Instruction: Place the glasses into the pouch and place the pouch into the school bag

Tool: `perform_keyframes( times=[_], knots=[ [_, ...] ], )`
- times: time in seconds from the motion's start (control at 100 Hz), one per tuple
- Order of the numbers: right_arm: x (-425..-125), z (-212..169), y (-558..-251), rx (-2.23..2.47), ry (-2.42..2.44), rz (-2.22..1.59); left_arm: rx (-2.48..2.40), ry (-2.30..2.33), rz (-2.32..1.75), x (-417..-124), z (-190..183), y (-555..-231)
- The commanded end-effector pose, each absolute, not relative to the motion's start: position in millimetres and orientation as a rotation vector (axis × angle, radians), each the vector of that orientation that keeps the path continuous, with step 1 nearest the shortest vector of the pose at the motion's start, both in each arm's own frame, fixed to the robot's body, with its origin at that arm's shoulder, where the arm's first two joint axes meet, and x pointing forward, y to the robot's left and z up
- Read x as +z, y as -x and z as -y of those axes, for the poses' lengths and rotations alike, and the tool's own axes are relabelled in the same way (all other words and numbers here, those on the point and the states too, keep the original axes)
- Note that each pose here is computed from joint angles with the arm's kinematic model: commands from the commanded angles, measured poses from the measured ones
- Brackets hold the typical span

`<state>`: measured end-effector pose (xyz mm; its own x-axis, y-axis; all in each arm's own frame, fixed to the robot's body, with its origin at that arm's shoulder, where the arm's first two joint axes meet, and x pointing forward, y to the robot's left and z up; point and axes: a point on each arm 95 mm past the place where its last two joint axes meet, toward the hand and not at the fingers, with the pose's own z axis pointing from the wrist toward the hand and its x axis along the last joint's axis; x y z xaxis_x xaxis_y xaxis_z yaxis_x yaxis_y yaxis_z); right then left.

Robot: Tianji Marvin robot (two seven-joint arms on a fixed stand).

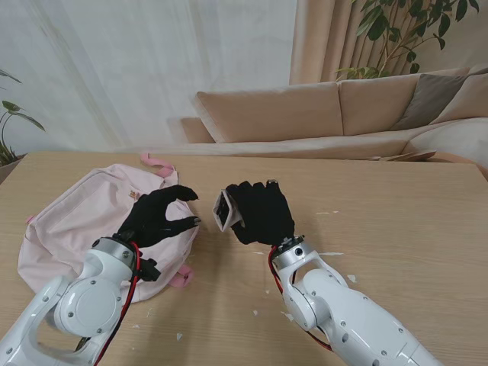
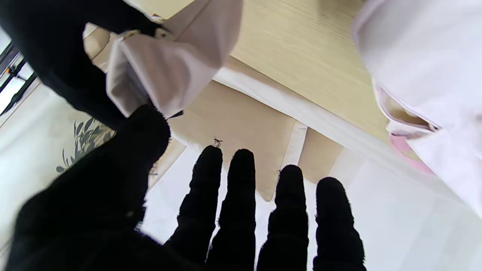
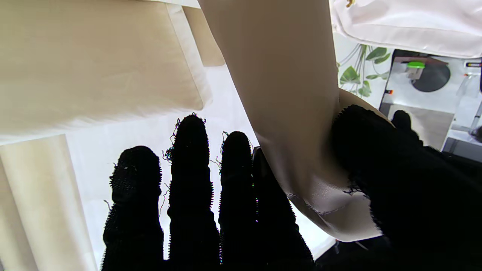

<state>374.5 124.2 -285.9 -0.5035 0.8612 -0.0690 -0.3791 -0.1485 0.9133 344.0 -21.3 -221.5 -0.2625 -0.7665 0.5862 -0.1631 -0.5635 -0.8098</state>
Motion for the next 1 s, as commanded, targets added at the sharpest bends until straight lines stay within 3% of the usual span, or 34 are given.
perform_keyframes(
  times=[0.0,0.59,0.99],
  knots=[
    [-285.7,-126.5,-370.2,1.799,-0.654,-1.212,-1.863,1.566,-1.165,-222.9,18.1,-338.6],
    [-283.4,-105.0,-358.7,1.818,-0.815,-1.124,-1.408,1.275,-1.455,-260.9,-33.5,-316.8],
    [-285.3,-102.2,-356.9,1.805,-0.818,-1.126,-1.185,1.137,-1.591,-310.9,-27.7,-299.8]
  ],
)
